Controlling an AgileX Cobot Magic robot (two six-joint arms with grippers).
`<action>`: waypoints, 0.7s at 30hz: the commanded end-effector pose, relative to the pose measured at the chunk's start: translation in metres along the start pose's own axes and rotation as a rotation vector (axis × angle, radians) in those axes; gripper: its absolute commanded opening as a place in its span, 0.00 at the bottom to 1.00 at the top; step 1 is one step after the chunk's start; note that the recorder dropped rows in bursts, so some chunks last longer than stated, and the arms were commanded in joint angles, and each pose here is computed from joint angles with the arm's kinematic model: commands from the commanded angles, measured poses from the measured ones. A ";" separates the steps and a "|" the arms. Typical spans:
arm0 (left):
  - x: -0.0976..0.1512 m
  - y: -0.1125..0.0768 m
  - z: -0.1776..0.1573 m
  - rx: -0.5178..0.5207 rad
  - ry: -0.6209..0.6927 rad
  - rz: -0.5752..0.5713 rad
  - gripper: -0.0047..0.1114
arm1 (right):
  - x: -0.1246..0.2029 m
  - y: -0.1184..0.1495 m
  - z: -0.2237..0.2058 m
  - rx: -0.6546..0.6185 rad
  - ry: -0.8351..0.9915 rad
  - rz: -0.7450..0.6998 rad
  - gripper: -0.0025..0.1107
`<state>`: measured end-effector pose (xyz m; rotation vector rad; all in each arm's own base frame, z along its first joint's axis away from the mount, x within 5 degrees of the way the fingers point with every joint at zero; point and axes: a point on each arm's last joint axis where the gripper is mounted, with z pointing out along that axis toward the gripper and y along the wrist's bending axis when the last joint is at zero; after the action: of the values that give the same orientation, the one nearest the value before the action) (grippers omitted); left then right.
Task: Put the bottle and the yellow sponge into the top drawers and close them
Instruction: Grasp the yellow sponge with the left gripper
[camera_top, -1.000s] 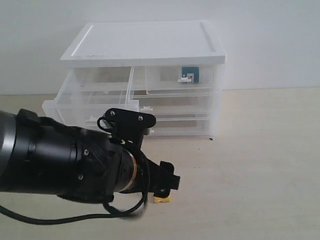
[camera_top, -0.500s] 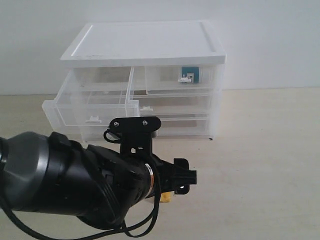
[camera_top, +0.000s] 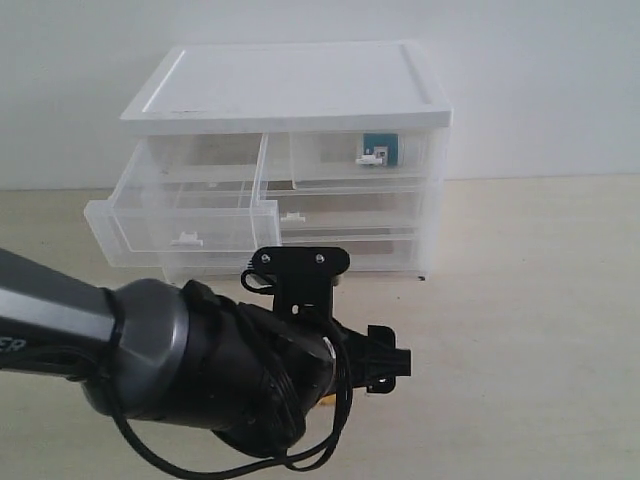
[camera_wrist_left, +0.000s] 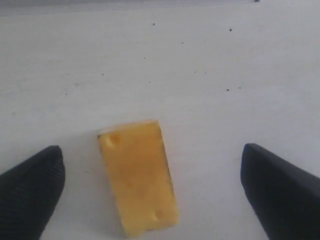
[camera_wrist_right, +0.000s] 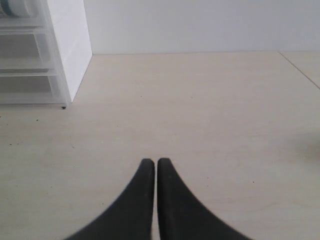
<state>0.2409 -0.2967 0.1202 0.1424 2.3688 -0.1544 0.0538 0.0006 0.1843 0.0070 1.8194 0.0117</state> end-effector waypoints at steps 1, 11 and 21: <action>-0.002 0.004 0.007 -0.032 -0.011 -0.007 0.80 | 0.001 0.000 0.000 0.003 -0.004 -0.002 0.02; -0.005 0.014 0.018 -0.034 0.013 -0.020 0.78 | 0.001 0.000 0.000 0.003 -0.004 -0.002 0.02; 0.001 0.016 0.025 -0.058 0.024 -0.008 0.56 | 0.001 0.000 0.000 0.003 -0.004 -0.002 0.02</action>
<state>0.2574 -0.2847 0.0991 0.1156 2.4068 -0.0963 0.0538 0.0006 0.1843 0.0070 1.8194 0.0117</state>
